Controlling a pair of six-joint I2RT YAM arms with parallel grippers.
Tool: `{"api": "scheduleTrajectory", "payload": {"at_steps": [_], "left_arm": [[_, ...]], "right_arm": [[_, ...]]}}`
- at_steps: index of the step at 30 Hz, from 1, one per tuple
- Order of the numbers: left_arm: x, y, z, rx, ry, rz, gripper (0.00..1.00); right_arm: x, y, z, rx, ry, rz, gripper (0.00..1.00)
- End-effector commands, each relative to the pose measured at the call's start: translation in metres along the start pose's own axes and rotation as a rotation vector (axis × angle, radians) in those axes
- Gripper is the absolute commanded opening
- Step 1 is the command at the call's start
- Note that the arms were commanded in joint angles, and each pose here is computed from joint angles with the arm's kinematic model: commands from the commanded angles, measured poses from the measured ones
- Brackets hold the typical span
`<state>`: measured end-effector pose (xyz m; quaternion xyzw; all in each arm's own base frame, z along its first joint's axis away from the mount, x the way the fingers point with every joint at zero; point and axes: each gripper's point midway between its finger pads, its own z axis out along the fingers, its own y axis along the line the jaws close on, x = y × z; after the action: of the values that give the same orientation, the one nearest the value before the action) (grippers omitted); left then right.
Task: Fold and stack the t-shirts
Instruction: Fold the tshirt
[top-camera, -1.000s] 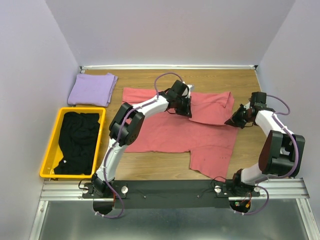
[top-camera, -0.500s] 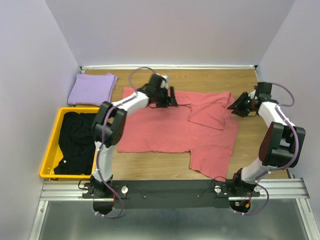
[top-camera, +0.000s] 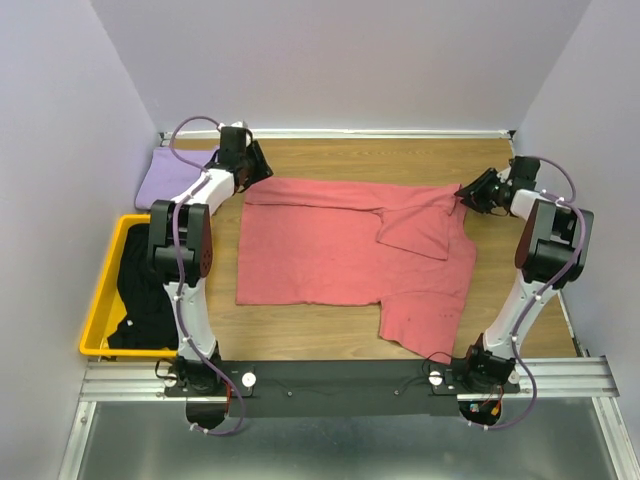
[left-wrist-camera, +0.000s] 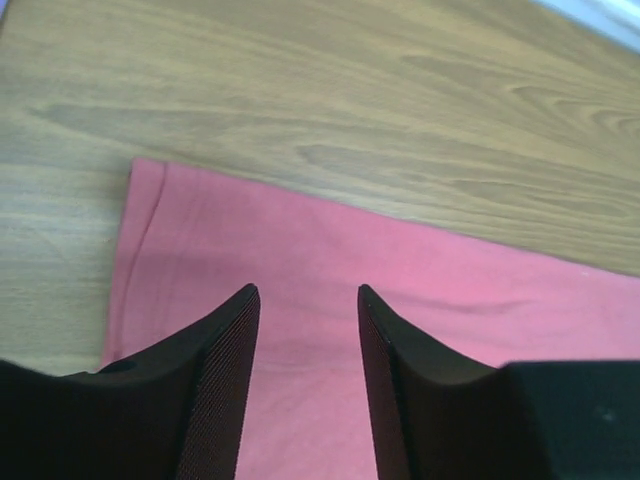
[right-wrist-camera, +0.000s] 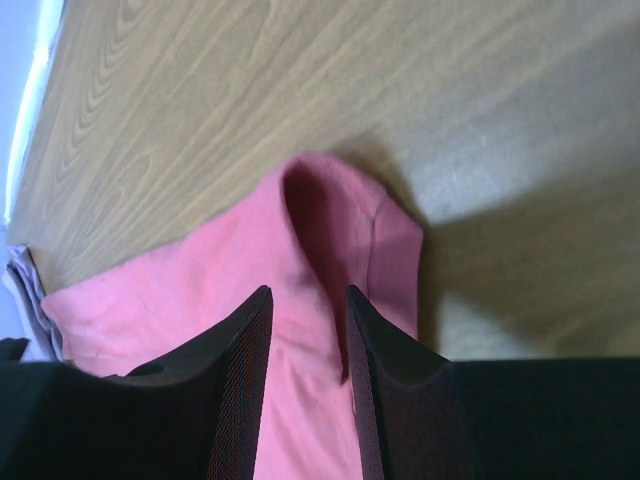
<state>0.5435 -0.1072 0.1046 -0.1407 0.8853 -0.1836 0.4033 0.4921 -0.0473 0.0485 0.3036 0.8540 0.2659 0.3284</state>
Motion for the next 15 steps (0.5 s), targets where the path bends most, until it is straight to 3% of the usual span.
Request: {"api": "scheduleTrajectory", "payload": {"at_steps": [1, 15], "left_arm": [[0.013, 0.031, 0.019, -0.086, 0.030, 0.017, 0.50], [0.042, 0.069, 0.034, -0.196, 0.125, 0.007, 0.44]], "right_arm": [[-0.029, 0.022, 0.010, -0.104, -0.058, -0.041, 0.43], [-0.020, 0.012, 0.039, -0.151, 0.013, -0.032, 0.40]]}}
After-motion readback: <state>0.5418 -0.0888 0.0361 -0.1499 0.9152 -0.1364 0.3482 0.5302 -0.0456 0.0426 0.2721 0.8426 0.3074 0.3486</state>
